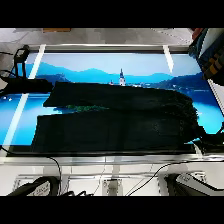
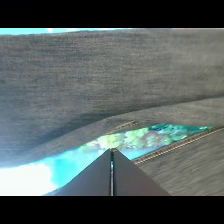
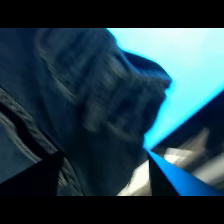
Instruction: Fold the clothes and pants, and hang the long-sleeved shirts on hangers.
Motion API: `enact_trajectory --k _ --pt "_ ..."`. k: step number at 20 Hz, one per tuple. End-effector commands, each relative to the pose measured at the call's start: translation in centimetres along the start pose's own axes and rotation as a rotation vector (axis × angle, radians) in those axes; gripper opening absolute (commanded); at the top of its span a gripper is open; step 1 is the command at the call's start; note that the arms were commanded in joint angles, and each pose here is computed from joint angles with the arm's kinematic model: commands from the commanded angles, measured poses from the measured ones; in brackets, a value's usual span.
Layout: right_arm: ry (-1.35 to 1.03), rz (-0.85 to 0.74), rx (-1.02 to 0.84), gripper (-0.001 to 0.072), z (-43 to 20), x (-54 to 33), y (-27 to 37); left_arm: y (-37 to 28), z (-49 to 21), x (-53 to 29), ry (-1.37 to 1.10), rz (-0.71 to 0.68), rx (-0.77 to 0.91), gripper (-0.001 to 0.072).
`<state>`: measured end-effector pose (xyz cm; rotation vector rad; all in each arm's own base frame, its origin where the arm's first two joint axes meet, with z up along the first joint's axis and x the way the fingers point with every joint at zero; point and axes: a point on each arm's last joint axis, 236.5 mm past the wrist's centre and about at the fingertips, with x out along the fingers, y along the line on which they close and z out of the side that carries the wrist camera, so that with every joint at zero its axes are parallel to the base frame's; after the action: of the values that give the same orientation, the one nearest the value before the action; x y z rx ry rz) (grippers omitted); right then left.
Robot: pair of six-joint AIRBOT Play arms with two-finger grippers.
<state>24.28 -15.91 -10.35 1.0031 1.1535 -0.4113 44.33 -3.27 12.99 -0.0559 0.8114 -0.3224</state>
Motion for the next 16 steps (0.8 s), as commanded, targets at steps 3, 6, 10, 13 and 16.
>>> enact_trajectory --k 3,6,10,13,16 --pt "-0.101 0.014 -0.029 0.0434 2.5 0.6 0.0 -1.0 -2.0 -0.1 0.089 -0.039 -0.141 0.0266" --pt "-0.104 0.014 -0.035 0.0264 2.6 0.6 0.0 -2.0 -6.2 -0.3 0.256 -0.069 -0.184 0.0516" --pt "-0.120 0.023 -0.055 0.0043 2.8 0.2 0.5 1.9 -11.3 -0.6 0.405 0.077 -0.280 0.0478" --pt "-0.102 0.031 -0.062 0.0043 2.3 0.0 0.8 4.9 -16.3 -2.5 0.545 0.133 -0.403 0.0478" --pt "-0.099 0.034 -0.061 0.0043 2.2 0.0 0.8 8.0 -21.5 -4.8 0.631 0.175 -0.584 0.0470"
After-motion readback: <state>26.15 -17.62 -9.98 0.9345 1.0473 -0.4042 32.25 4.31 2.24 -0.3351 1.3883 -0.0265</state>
